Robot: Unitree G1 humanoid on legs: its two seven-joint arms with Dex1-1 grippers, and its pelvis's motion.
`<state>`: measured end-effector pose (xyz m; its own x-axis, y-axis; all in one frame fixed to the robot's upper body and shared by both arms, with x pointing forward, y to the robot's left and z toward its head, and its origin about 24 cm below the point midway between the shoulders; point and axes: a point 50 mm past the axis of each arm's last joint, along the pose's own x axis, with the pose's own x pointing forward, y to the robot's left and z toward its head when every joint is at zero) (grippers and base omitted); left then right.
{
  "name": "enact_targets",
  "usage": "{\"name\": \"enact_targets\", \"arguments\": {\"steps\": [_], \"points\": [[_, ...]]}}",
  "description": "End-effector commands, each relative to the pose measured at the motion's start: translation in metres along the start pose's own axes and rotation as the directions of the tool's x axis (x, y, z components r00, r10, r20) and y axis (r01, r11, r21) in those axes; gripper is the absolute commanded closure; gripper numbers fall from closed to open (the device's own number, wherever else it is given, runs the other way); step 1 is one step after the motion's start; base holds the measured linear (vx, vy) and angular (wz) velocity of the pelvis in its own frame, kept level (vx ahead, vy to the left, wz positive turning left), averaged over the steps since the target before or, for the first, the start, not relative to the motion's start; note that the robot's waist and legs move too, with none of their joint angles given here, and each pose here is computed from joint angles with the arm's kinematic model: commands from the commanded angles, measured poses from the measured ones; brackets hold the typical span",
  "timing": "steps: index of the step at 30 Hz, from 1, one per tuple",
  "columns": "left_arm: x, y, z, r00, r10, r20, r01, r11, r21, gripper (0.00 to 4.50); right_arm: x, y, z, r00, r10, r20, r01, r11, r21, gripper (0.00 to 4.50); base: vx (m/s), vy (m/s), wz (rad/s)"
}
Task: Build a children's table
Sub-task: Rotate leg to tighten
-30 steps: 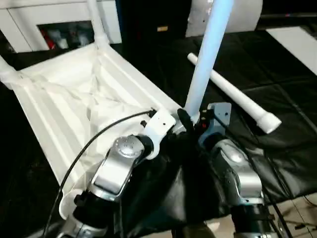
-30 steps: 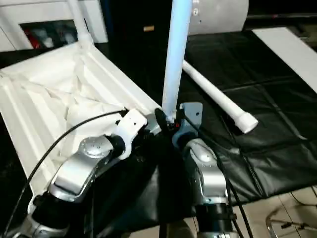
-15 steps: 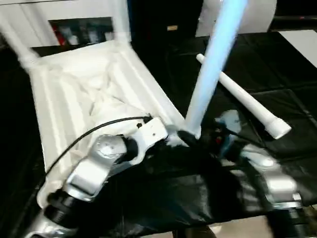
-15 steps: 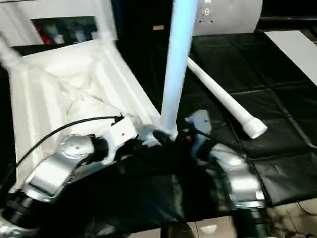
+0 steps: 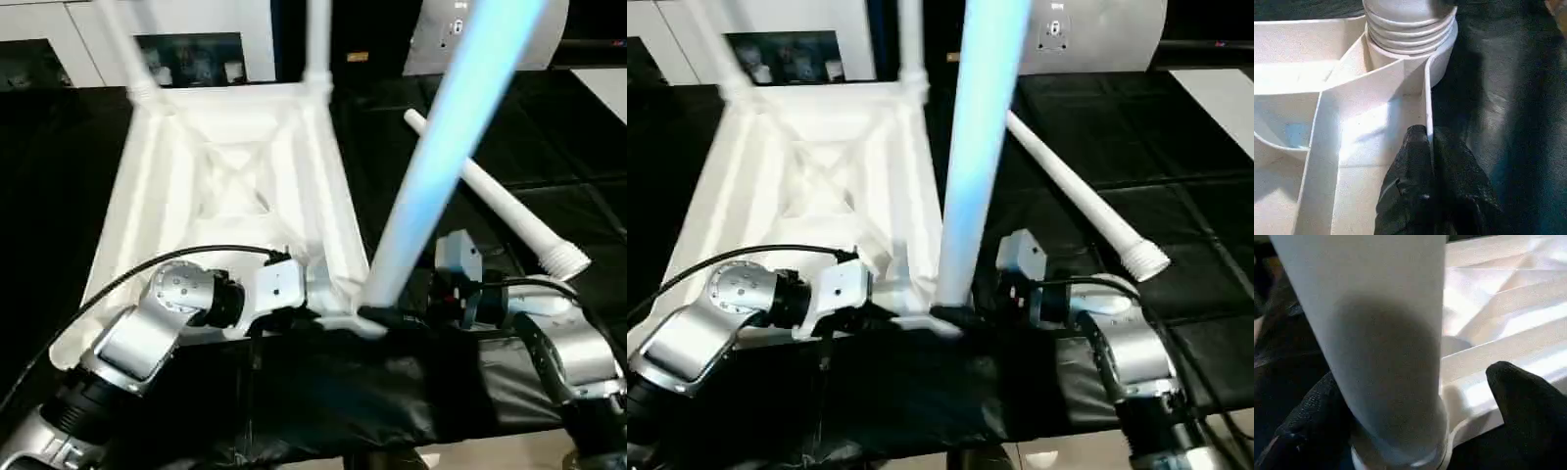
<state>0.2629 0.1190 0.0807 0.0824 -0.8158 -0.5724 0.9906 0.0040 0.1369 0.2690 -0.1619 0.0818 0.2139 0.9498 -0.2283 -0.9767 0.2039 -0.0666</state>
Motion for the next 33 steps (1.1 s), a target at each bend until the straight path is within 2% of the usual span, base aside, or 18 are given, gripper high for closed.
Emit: {"name": "enact_targets", "arguments": {"steps": [1,3,4,7,15,25,26,29,33], "points": [[0.011,-0.013,-0.007,0.990,-0.138,-0.041,0.138,0.990,0.006,4.50,0.000,0.003,-0.003,0.998,0.054,-0.023,-0.054,0.999,0.001,0.33,0.000,0.000,0.00],[0.011,-0.013,-0.007,0.988,-0.147,-0.044,0.148,0.989,0.012,4.50,0.001,0.003,-0.006,0.996,0.073,-0.041,-0.074,0.997,-0.003,0.44,0.000,0.000,0.00],[0.011,-0.012,-0.008,0.988,-0.149,-0.045,0.150,0.989,0.015,4.50,0.001,0.003,-0.006,0.996,0.081,-0.044,-0.082,0.997,-0.002,0.65,0.000,0.000,0.00],[0.010,-0.012,-0.008,0.987,-0.156,-0.047,0.157,0.987,0.020,4.50,0.002,0.004,-0.005,0.994,0.102,-0.042,-0.102,0.995,0.003,0.80,0.000,0.000,0.00],[0.009,-0.011,-0.010,0.985,-0.167,-0.046,0.169,0.985,0.027,4.50,0.004,0.004,-0.005,0.991,0.130,-0.037,-0.130,0.991,0.008,1.61,0.000,0.000,0.00],[0.010,-0.014,-0.008,0.989,-0.149,-0.016,0.149,0.989,-0.002,4.50,0.008,0.011,-0.010,0.991,0.130,-0.015,-0.129,0.990,0.057,1.83,0.000,0.000,0.00],[0.011,-0.014,-0.005,0.992,-0.127,-0.001,0.127,0.992,-0.017,4.50,0.010,0.012,-0.010,0.995,0.100,-0.008,-0.099,0.992,0.075,1.83,0.000,0.000,0.00],[0.020,-0.007,0.008,0.998,0.038,0.056,-0.031,0.993,-0.117,4.50,0.029,0.008,-0.009,0.991,-0.132,0.030,0.126,0.981,0.148,1.84,0.000,0.000,0.00],[0.033,-0.003,0.022,0.982,0.160,0.099,-0.138,0.970,-0.200,4.50,0.054,0.013,-0.005,0.961,-0.268,0.067,0.249,0.945,0.210,1.85,0.000,0.000,0.00]]}}
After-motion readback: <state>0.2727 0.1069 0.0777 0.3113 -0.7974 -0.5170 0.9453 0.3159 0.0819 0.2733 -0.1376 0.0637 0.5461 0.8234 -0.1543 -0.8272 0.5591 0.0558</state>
